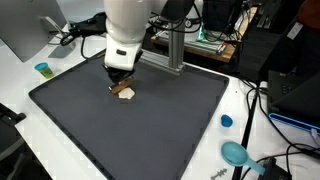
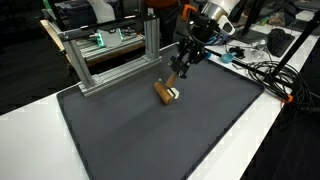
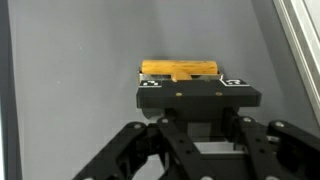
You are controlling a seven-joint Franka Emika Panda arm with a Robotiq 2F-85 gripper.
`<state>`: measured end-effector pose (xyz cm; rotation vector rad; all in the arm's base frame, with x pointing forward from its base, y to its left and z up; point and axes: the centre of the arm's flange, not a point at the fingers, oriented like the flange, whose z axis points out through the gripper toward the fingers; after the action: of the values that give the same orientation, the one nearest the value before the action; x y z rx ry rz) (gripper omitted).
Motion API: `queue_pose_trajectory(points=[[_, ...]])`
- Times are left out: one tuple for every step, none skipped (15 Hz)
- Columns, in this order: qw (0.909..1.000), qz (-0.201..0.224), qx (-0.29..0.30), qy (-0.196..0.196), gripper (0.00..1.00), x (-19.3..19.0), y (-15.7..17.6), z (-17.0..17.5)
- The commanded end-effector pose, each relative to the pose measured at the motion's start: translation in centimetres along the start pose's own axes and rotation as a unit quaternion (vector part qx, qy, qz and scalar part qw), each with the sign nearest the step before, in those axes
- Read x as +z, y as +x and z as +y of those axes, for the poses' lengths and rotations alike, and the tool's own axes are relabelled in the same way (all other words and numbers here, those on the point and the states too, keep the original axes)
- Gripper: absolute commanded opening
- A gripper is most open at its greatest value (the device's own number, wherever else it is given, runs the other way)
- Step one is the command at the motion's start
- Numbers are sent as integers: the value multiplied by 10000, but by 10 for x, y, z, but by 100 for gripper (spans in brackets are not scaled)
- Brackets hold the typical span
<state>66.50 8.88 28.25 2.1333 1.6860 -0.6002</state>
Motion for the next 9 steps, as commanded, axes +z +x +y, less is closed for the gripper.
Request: queue_pose_trajectory(points=[[9999, 51, -50, 134, 21, 1, -6, 30], [9999, 51, -63, 128, 21, 2, -4, 28], [9999, 26, -24, 128, 21, 1, -2, 25], [9999, -35, 28, 105, 21, -3, -1, 16], [9999, -76, 21, 72, 21, -8, -1, 8], [9998, -175, 18, 60, 21, -17, -3, -3], [9995, -305, 55, 15, 21, -27, -3, -10], [9988, -469, 149, -80, 21, -41, -3, -16], [9984, -513, 201, -145, 21, -53, -4, -20]])
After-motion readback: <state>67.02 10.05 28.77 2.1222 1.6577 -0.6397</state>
